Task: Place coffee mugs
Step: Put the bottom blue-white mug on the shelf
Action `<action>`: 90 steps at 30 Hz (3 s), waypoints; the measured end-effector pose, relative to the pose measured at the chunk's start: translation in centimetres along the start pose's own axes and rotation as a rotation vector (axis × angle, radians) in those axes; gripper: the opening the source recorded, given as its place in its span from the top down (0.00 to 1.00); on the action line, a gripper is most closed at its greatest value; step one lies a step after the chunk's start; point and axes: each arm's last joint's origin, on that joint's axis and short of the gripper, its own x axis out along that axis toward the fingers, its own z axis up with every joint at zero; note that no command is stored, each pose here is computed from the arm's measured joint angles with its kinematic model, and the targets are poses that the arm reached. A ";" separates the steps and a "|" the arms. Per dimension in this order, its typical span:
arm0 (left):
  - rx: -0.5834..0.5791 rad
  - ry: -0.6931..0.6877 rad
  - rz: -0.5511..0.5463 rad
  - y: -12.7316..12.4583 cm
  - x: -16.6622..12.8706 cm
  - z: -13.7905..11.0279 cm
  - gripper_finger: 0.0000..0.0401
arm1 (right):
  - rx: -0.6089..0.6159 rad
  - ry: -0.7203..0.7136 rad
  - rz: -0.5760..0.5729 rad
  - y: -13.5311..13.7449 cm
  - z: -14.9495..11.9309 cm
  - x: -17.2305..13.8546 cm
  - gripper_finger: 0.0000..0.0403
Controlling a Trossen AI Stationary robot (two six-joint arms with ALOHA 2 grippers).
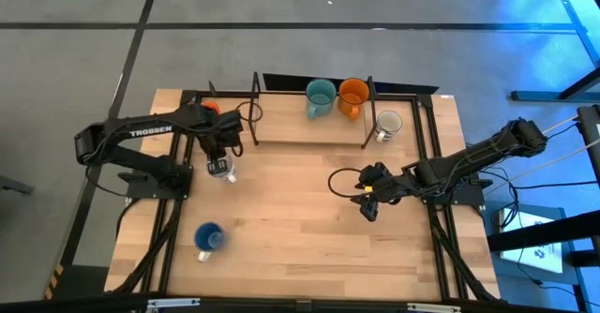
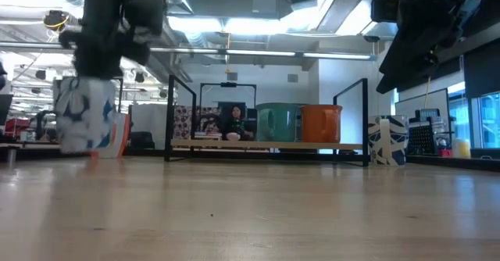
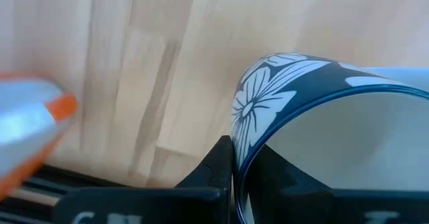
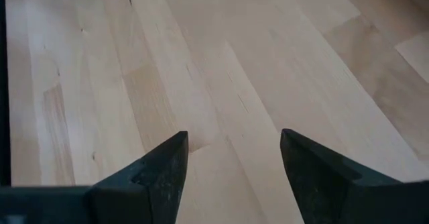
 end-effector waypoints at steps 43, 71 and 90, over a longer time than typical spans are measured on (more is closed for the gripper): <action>0.227 -0.323 0.178 -1.7 -14.8 16.6 0.96 | -0.025 -0.022 -0.060 -0.3 0.0 0.0 0.45; 0.242 -0.204 0.162 9.9 -7.3 22.4 0.95 | 0.101 -0.025 -0.161 -0.9 -0.4 -0.1 0.45; 0.222 -0.260 0.116 11.6 -5.9 23.3 0.95 | 0.120 -0.030 -0.161 -0.9 -0.4 -0.1 0.45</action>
